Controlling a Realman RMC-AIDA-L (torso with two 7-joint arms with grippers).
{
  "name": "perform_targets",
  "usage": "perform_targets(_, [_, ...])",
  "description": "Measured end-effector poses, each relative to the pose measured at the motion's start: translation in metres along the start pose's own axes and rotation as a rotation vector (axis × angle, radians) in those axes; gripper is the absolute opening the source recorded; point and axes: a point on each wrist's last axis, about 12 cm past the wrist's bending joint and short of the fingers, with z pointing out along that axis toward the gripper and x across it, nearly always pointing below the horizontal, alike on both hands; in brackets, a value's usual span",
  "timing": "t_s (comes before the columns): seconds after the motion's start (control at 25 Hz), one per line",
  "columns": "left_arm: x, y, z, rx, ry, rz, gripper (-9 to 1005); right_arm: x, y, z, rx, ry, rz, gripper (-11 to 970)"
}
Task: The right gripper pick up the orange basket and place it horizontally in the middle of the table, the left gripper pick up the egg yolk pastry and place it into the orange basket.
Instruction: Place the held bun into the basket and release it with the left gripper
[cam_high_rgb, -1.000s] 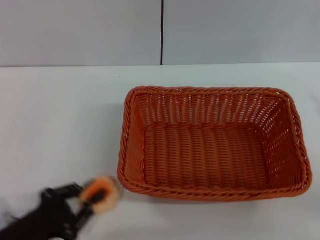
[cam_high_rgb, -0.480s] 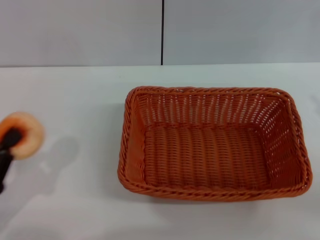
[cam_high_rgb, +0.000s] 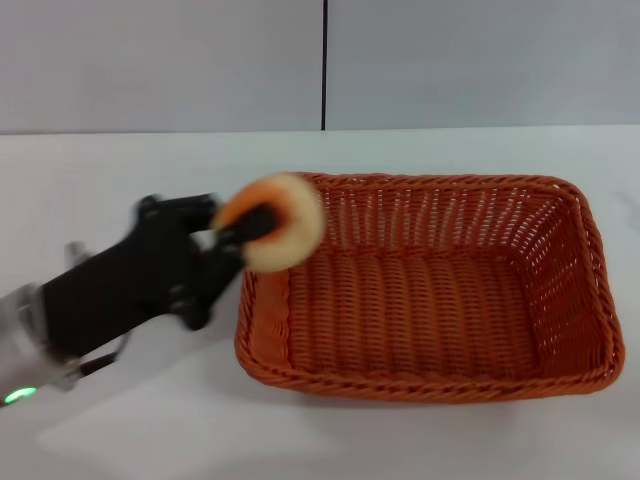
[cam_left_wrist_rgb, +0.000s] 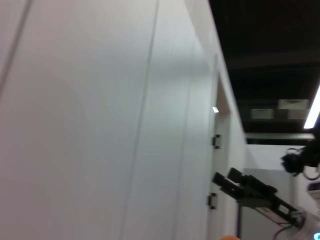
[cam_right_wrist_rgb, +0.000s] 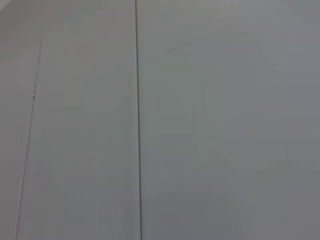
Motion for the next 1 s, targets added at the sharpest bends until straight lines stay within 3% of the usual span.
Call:
perform_targets(0.12, [0.006, 0.006, 0.025, 0.046, 0.024, -0.023, 71, 0.002, 0.001, -0.002, 0.003, -0.005, 0.011, 640])
perform_targets(0.16, [0.013, 0.011, 0.047, 0.07, 0.062, -0.041, 71, 0.003, 0.001, -0.004, 0.009, -0.01, 0.02, 640])
perform_targets(0.36, [0.021, 0.014, 0.072, 0.086, 0.109, -0.043, 67, 0.006, 0.001, -0.006, 0.017, -0.011, 0.034, 640])
perform_targets(0.44, [0.023, 0.016, 0.075, 0.091, 0.133, -0.041, 62, 0.006, 0.001, -0.007, 0.016, -0.011, 0.035, 640])
perform_targets(0.72, [0.024, 0.016, 0.072, 0.084, 0.144, -0.044, 199, 0.009, 0.001, -0.006, 0.018, -0.014, 0.036, 640])
perform_targets(1.0, [0.027, 0.012, 0.054, 0.042, 0.155, -0.053, 341, 0.011, 0.0, -0.001, 0.008, -0.021, 0.042, 640])
